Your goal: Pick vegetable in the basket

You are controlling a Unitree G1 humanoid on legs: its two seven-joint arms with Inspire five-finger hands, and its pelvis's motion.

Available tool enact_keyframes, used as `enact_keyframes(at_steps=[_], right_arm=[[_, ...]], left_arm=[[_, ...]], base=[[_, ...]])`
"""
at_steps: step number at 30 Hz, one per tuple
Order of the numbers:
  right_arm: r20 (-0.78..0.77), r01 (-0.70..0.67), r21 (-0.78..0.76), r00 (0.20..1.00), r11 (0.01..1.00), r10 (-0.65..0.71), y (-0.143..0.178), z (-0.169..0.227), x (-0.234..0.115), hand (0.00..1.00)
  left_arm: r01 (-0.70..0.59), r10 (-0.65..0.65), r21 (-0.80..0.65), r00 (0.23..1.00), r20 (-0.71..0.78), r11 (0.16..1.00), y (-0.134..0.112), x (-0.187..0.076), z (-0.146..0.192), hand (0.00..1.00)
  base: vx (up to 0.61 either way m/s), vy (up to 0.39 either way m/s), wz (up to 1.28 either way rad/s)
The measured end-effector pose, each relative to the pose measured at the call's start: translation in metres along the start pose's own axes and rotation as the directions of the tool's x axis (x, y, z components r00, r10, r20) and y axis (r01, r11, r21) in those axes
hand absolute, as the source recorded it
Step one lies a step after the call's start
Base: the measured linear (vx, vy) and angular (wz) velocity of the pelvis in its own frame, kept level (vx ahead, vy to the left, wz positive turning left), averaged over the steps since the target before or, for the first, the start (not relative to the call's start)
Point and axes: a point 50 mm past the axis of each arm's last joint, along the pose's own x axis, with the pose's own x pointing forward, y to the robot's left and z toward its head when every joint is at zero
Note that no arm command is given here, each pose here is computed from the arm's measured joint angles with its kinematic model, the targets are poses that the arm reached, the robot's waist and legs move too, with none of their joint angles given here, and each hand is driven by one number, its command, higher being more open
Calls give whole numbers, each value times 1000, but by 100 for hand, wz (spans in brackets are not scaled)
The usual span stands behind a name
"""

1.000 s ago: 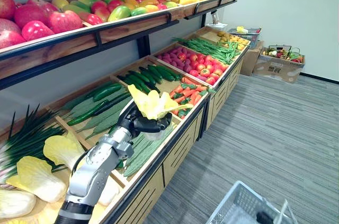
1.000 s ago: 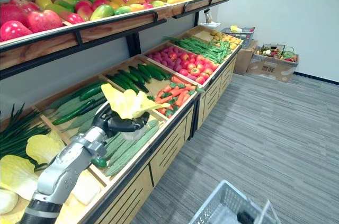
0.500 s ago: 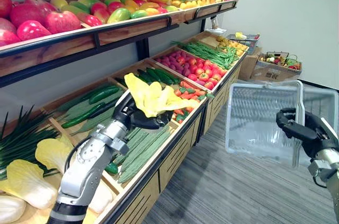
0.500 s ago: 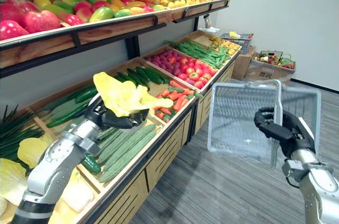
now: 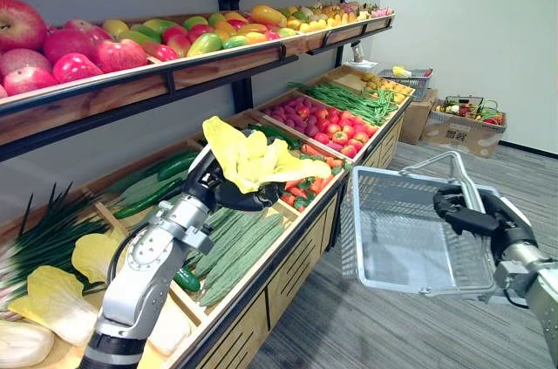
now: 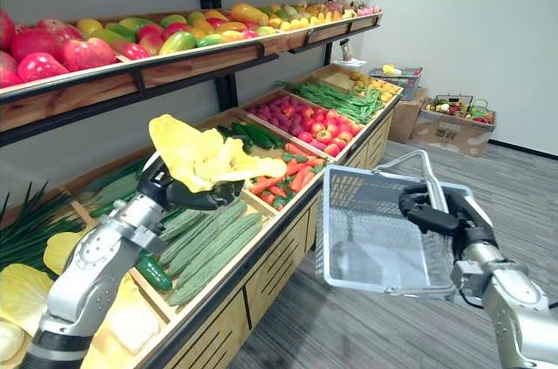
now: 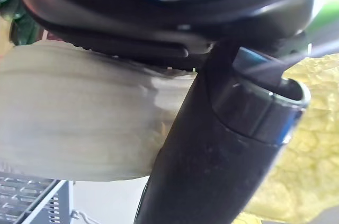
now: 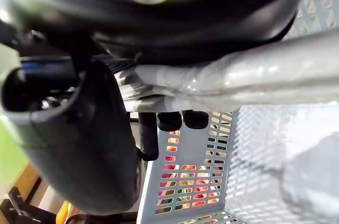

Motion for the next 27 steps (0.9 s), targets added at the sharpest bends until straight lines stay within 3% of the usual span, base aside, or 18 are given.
enact_keyframes(at_steps=[7, 14, 19, 27], right_arm=[[74, -52, 20, 996, 998, 51, 22, 20, 20, 0], [65, -174, -3, 983, 985, 174, 45, 22, 28, 0], [40, -254, -26, 966, 967, 255, 56, 27, 34, 0], [47, -374, -85, 924, 924, 379, 84, 52, 48, 0]], left_arm=[[47, -46, -18, 996, 81, 999, -17, 9, 7, 0], [136, -144, 85, 985, 99, 987, -38, 16, 6, 0], [229, -240, 116, 967, 88, 966, -55, 17, 1, 0], [240, -247, 159, 969, 26, 958, -64, 17, -17, 0]], base=[[-30, 12, 1], [-31, 17, 0], [-35, 14, -3], [-32, 12, -5]])
